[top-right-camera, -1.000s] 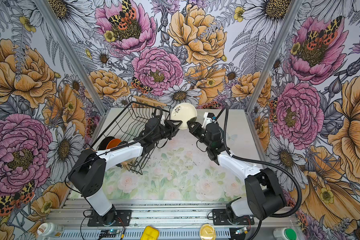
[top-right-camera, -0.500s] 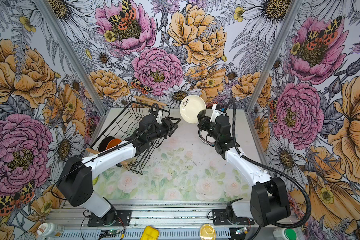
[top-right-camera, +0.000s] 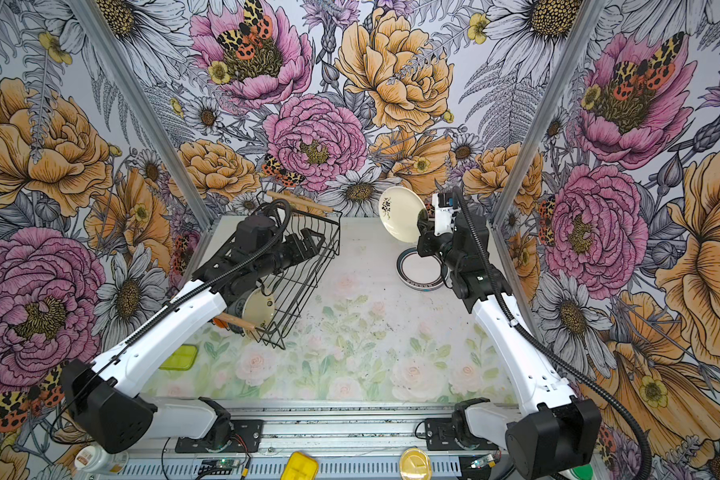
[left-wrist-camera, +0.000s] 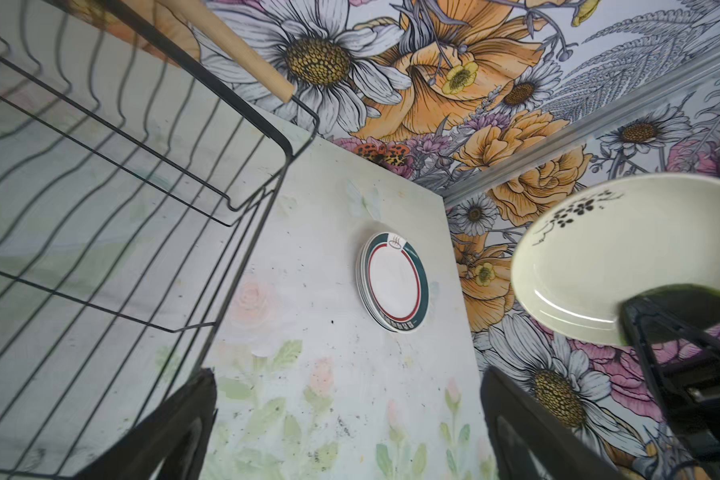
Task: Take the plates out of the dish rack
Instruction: 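Release the left gripper and carry the plate with the right gripper while the left returns, then lower the cream plate flat onto the table nearer the robot with the right gripper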
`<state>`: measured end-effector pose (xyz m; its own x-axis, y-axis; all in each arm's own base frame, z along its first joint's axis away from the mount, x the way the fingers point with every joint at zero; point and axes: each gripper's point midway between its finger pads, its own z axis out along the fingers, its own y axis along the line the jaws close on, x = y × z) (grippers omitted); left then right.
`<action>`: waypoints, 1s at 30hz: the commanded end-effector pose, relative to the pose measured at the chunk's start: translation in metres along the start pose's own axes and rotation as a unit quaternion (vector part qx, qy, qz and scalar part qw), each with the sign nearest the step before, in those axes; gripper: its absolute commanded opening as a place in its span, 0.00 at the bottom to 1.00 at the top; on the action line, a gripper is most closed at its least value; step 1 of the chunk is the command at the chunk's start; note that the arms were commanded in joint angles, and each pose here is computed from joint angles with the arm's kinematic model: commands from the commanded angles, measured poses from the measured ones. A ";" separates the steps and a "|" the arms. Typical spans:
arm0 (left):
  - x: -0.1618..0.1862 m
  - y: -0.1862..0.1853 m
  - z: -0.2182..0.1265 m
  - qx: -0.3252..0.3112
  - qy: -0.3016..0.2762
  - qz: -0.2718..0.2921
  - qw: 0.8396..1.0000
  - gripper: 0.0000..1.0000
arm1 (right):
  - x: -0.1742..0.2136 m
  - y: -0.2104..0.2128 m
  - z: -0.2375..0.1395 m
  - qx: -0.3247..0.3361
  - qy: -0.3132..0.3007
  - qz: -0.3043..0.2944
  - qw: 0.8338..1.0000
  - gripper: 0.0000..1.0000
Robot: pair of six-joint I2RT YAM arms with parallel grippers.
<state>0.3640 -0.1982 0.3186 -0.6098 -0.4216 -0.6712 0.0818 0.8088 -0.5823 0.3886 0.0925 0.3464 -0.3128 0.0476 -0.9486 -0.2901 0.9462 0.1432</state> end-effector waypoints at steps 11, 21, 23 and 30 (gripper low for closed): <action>-0.026 0.095 -0.065 -0.196 -0.071 0.162 0.964 0.99 | 0.153 -0.018 -0.034 0.050 0.189 0.209 0.958 0.00; -0.044 0.105 -0.097 -0.206 -0.119 0.167 0.957 0.99 | 0.230 0.022 -0.046 -0.023 0.296 0.353 0.887 0.00; -0.044 0.108 -0.100 -0.210 -0.120 0.168 0.956 0.99 | 0.240 0.025 -0.045 -0.031 0.315 0.358 0.879 0.00; -0.031 0.113 -0.080 -0.213 -0.069 0.162 0.961 0.99 | 0.270 0.022 -0.039 -0.022 0.359 0.352 0.864 0.00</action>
<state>0.3256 -0.0597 0.3188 -0.4559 -0.1553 -0.8764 -0.0983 0.9874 -0.1239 0.2605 0.1093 0.1085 -0.8926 0.3941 -0.2188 0.1839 0.7616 0.6214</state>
